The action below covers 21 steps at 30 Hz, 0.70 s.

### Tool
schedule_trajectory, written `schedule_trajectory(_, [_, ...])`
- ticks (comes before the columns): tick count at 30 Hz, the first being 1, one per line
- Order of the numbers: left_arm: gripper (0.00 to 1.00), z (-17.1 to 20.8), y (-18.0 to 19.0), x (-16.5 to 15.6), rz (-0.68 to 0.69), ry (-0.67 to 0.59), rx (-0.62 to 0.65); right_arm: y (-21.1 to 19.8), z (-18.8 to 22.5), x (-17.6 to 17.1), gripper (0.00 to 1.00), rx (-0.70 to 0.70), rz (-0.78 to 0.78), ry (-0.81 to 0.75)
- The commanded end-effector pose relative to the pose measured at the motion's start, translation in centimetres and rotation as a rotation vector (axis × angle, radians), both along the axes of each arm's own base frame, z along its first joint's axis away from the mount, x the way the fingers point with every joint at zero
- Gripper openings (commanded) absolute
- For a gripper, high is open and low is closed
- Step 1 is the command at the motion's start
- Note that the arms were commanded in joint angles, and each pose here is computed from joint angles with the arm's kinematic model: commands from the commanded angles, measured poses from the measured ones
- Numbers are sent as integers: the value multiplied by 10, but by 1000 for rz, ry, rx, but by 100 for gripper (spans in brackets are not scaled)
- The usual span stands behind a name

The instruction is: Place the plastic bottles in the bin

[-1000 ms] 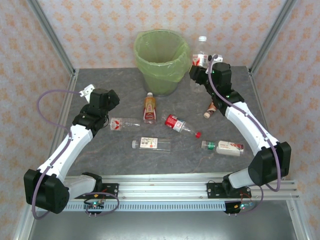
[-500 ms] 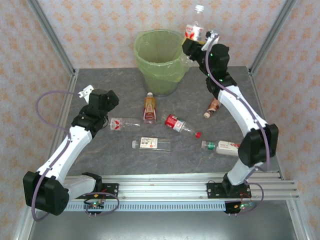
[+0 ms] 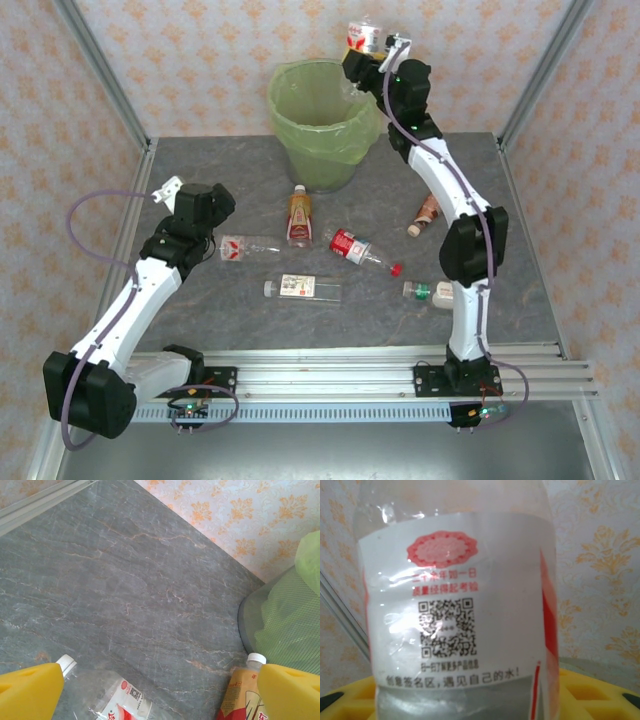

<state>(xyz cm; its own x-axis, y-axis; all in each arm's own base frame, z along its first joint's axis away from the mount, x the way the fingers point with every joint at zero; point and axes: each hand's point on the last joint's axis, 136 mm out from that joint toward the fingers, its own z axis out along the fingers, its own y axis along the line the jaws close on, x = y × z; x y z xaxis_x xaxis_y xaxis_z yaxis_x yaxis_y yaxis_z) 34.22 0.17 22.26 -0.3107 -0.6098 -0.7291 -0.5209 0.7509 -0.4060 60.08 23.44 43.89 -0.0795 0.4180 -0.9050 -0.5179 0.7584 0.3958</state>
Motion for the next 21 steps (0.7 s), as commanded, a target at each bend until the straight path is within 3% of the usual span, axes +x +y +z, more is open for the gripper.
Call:
schedule_trajectory(1, [100,-13,4,0,33,16,-16,19,-9,11,57,-89,57,1])
schedule_trajectory(9, [100,-11,7,-6,48,13,-12,33,-83,45,57,-235,79,165])
schedule_trajectory(21, [100,-10,26,-22,132,0,42,33,-125,46,62,-379,88,217])
